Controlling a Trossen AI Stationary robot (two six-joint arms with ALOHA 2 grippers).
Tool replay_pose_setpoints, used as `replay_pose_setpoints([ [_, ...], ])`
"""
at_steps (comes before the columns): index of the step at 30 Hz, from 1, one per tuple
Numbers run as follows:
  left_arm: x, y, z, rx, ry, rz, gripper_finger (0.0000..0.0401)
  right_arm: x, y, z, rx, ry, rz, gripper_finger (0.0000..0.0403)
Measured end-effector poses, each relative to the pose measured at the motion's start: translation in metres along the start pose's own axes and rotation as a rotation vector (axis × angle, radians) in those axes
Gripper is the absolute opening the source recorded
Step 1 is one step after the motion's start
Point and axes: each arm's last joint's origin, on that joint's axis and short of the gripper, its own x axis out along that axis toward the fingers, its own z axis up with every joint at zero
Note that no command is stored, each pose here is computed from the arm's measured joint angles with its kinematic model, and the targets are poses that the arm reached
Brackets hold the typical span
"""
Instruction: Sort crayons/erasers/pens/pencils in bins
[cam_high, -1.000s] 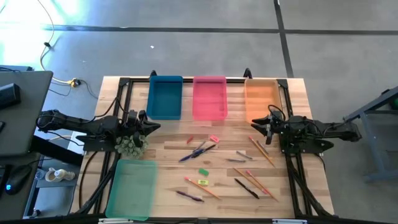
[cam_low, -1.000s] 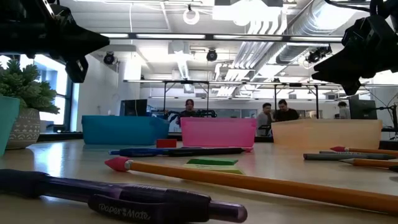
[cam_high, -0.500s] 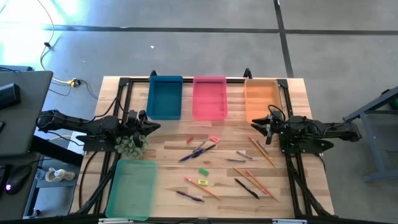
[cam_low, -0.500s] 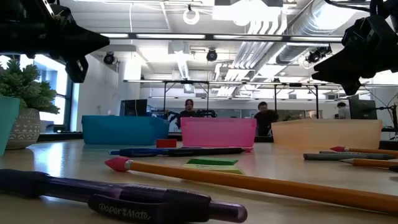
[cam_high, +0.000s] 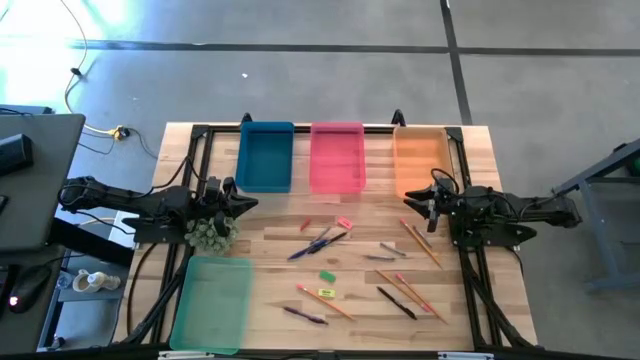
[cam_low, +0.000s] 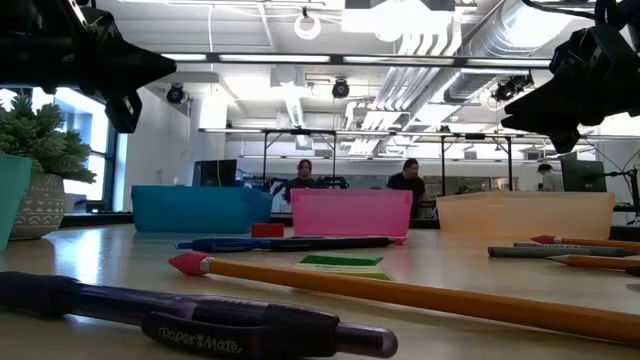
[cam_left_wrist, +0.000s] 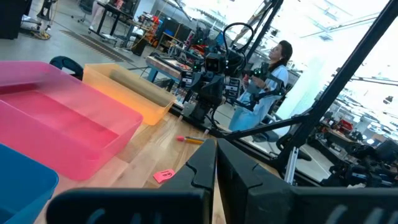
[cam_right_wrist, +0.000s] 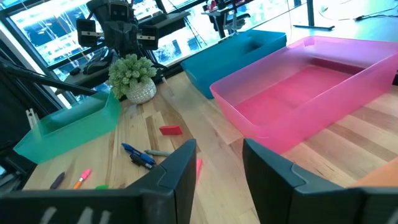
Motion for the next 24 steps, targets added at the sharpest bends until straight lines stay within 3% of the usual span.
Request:
replay_pose_setpoints([
  [24,0.0,0.0005,-0.0002,0.001,-0.001,0.013,0.0003,0.0,0.0,0.0,0.0,0.0,0.0,0.0124],
])
